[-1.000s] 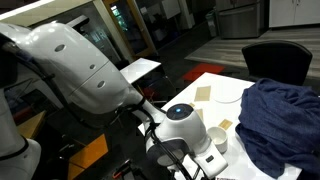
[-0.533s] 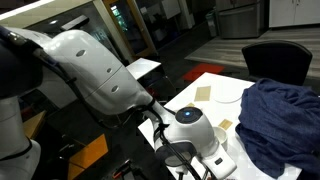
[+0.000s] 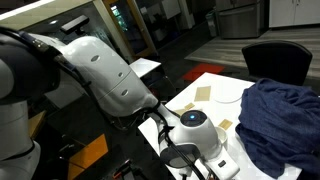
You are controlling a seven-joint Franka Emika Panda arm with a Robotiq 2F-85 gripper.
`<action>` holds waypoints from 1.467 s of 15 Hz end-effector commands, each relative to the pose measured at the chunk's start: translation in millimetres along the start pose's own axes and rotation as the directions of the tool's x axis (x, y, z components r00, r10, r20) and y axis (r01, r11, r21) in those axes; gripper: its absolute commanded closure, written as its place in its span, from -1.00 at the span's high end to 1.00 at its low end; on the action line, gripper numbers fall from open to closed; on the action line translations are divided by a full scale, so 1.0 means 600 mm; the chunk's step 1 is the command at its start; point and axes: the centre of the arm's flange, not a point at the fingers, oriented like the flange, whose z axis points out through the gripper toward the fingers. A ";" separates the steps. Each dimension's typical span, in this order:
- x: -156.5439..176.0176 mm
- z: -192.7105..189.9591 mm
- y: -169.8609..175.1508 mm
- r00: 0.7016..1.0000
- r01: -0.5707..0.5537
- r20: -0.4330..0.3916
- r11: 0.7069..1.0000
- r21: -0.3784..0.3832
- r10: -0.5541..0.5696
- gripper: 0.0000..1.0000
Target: Put the marker in the white mug
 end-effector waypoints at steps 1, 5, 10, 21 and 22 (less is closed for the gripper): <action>0.011 0.019 0.021 1.000 0.016 0.012 1.000 -0.013 -0.016 0.09; 0.014 0.036 0.051 1.000 0.023 0.021 0.999 -0.031 -0.023 -0.52; 0.016 -0.036 0.065 0.998 0.010 -0.054 1.000 -0.029 -0.012 -0.90; -0.049 -0.372 -0.063 0.930 0.265 -0.291 0.958 0.107 -0.225 -0.90; -0.058 -0.401 -0.077 0.919 0.308 -0.296 0.943 0.124 -0.261 -0.90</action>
